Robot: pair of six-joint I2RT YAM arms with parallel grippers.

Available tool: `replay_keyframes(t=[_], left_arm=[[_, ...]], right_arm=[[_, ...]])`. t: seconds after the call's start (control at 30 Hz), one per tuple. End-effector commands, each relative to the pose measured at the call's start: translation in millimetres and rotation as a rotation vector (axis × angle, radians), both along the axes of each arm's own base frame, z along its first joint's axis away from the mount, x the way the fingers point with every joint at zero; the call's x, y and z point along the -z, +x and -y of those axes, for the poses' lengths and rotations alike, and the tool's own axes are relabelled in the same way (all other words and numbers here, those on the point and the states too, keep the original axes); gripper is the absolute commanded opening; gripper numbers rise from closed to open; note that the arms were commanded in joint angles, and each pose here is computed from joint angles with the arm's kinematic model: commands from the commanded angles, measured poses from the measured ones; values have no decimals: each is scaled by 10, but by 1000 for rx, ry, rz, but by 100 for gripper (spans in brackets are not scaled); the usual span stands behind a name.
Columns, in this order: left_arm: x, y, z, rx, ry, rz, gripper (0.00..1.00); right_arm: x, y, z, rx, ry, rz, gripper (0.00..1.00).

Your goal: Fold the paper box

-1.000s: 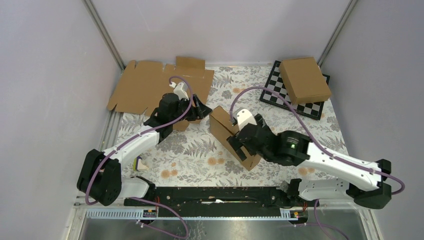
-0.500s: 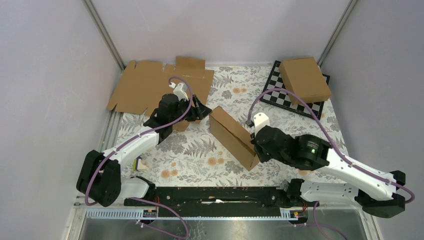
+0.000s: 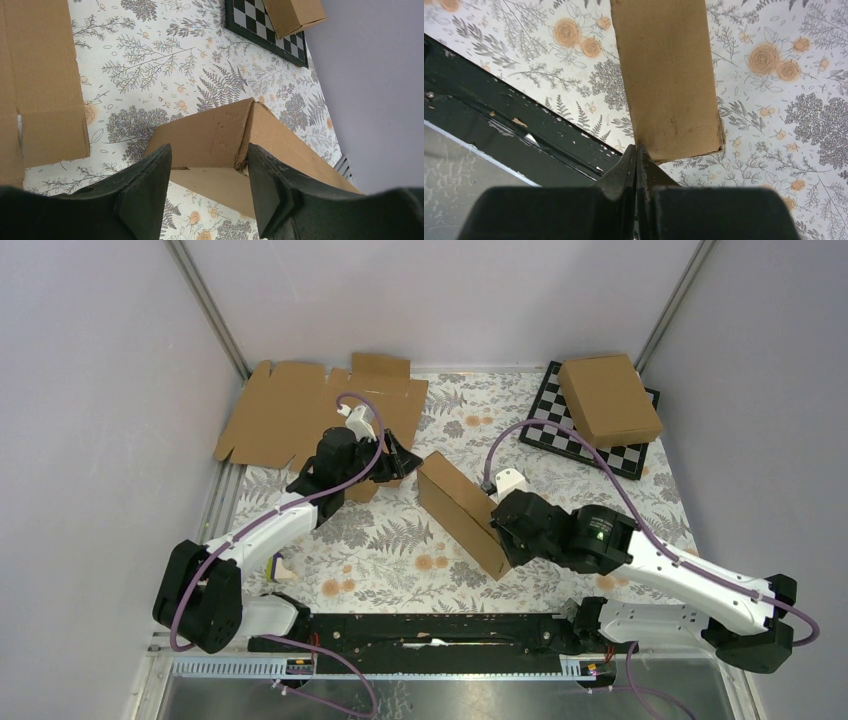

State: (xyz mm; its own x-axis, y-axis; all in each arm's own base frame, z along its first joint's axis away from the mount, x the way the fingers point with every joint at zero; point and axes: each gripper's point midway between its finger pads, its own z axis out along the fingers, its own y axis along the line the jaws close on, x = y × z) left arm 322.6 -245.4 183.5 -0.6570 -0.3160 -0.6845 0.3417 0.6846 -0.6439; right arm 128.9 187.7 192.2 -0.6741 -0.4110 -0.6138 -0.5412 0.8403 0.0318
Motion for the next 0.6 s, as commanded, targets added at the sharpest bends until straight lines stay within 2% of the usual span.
replay_keyframes(t=[0.0,0.37,0.47,0.57], left_arm=[[300,-100,-112,-1,85,-61,59],[330,-99,-84,3,89,-66,57],[341,-105,-67,8,90,-69,56],[391,-113,-69,5,96,-74,55]], right_arm=[[-294,53,-7,6,43,34,0],[301,-24,293,122,-62,-90,0],[298,-16,280,122,-64,-94,0],[76,51,202,108,-16,-51,0]])
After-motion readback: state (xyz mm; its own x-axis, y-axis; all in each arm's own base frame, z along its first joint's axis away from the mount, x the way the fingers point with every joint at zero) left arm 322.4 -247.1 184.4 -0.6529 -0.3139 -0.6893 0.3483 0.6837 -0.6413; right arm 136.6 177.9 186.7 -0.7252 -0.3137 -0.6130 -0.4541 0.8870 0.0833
